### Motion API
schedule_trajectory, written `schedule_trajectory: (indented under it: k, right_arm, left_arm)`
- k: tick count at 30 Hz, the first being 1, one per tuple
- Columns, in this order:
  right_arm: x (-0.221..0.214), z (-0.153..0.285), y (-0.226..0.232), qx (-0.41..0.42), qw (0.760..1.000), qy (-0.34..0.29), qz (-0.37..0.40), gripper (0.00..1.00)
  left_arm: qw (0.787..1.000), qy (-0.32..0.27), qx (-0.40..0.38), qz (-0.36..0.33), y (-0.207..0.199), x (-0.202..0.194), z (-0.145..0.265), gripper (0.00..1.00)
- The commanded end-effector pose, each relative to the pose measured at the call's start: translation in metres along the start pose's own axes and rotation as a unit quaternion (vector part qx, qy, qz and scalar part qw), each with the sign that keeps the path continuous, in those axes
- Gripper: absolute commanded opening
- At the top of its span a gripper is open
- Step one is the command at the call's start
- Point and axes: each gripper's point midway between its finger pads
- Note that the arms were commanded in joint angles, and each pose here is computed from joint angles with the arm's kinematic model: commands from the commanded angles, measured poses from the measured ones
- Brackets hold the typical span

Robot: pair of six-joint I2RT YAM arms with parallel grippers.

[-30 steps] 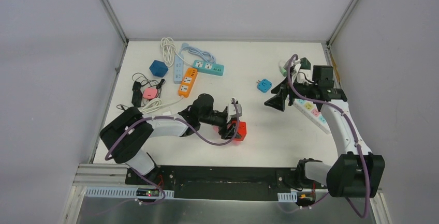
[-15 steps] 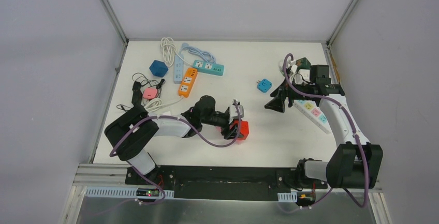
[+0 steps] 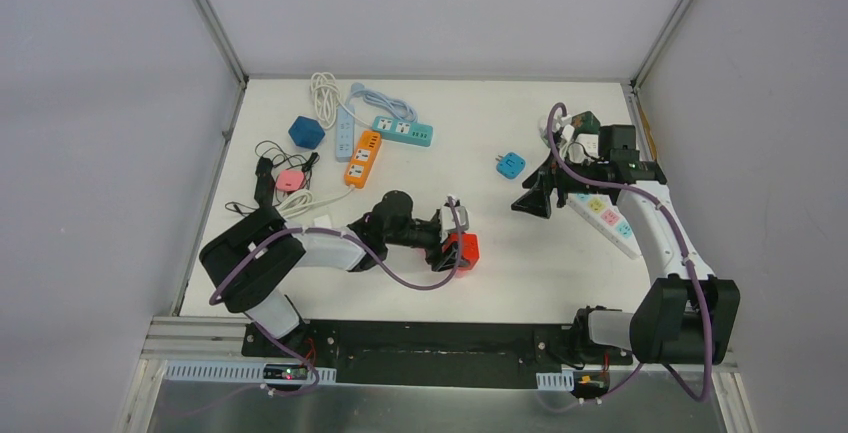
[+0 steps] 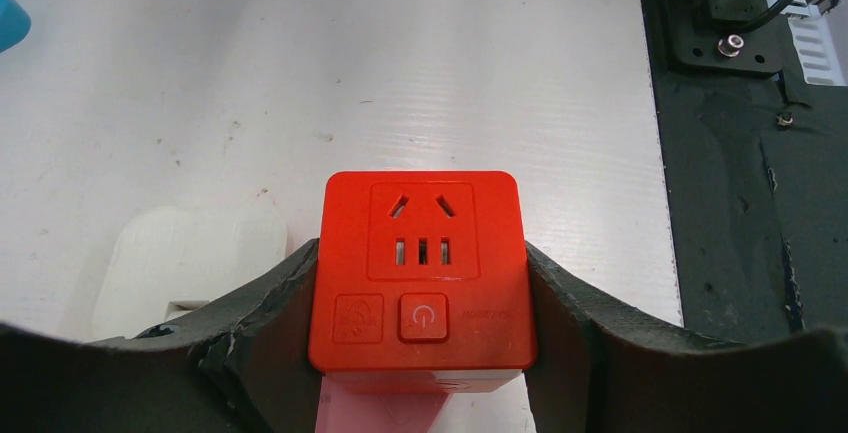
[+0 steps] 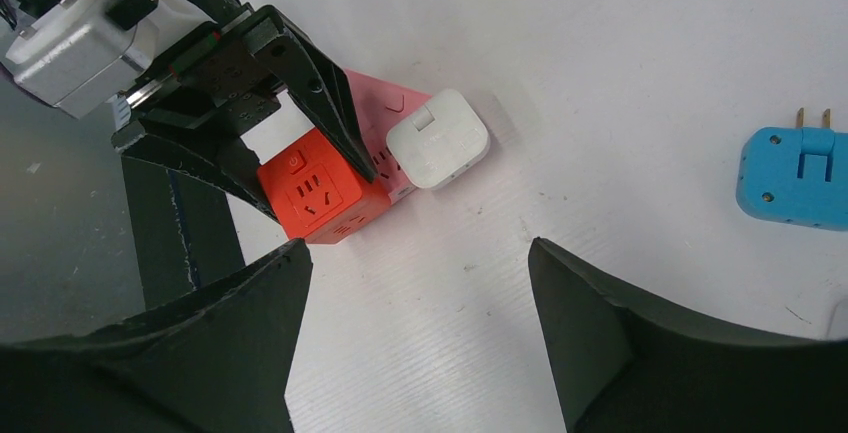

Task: Pull the plug off the socket
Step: Remove the plug from the socket.

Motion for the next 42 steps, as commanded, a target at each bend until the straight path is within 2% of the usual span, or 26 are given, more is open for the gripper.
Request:
schedule_trajectory:
  k: [1,11,32,35,37,42]
  right_arm:
    - [0.017,0.004,-0.001,0.003,0.999,-0.013,0.033,0.83]
    - [0.018,0.005,-0.001,0.002,0.999,-0.012,0.032,0.83]
    - [0.017,0.006,0.000,0.004,0.999,-0.010,0.030,0.83]
    - [0.017,0.006,0.000,0.004,1.000,-0.010,0.029,0.83]
    - [0.017,0.006,0.000,0.005,0.999,-0.010,0.030,0.83]
    - [0.017,0.006,0.000,0.006,1.000,-0.009,0.029,0.83]
  left_arm:
    - [0.999,0.014,0.009,0.028,-0.007,-0.007,0.005,0.58]
    - [0.999,0.024,0.015,0.033,-0.012,-0.013,0.005,0.61]
    - [0.998,0.038,0.044,0.040,-0.020,-0.008,0.017,0.75]
    - [0.997,0.037,0.047,0.044,-0.022,-0.007,0.019,0.81]
    - [0.997,0.037,0.048,0.046,-0.024,-0.007,0.019,0.98]
    - [0.997,0.034,0.050,0.044,-0.027,-0.003,0.023,0.99]
Point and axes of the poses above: each gripper's point midway between its finger pads, its own z axis back along the fingers, its own y axis along the line the jaws close on, x = y × z, and after that the axes turned 1 degree about -z, right-handed
